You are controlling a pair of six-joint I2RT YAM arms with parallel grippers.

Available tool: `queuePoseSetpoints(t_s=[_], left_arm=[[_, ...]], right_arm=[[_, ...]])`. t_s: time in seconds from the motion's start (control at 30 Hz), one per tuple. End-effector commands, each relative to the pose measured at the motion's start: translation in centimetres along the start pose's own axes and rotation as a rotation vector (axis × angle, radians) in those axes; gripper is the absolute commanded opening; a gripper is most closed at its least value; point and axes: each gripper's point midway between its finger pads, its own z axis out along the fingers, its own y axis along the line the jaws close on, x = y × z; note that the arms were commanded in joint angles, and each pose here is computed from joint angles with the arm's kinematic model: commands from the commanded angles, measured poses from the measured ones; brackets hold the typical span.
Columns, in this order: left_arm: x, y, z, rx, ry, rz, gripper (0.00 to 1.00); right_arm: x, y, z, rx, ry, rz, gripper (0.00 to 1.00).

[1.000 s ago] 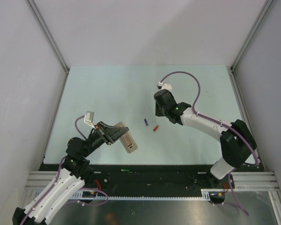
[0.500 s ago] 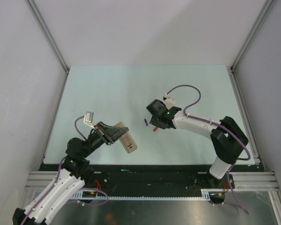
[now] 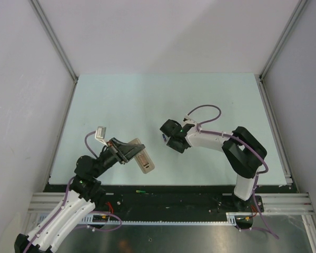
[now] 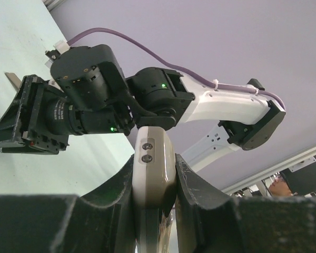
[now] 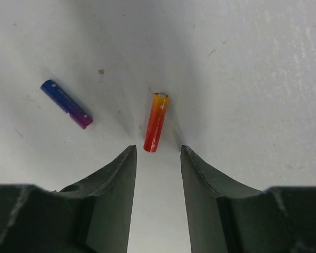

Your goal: Load the batteries into the remote control

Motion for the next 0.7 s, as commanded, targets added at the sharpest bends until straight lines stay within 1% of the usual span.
queuePoseSetpoints(t_s=[0.0,0.17,0.27,0.33,0.4,0.67], left_arm=[[0.0,-0.8,-0.1,0.035,-0.003,-0.004,0.0],[0.0,-0.8,-0.1,0.034,-0.002,-0.009,0.0],[0.0,-0.6,-0.1,0.029,-0.003,-0.01,0.0],[0.1,-0.7,-0.1,0.033,0.0,-0.01,0.0],[0.0,-0.7,-0.1,0.032,-0.003,-0.01,0.0],[-0.1,-0.8,-0.1,0.034,-0.014,-0.011,0.0]], right_arm=[[-0.1,-0.3,1.4,0.03,-0.008,0.058,0.43],[-0.1,-0.3,2.1,0.038,-0.005,0.071,0.42],[0.0,-0.3,2.3,0.042,0.003,0.077,0.4],[0.3,-0.5,2.4,0.052,0.008,0.074,0.35],[0.6,-1.0,2.6,0.072,0.015,0.065,0.34],[1.5,-2.5,2.8,0.169,0.037,0.016,0.34]])
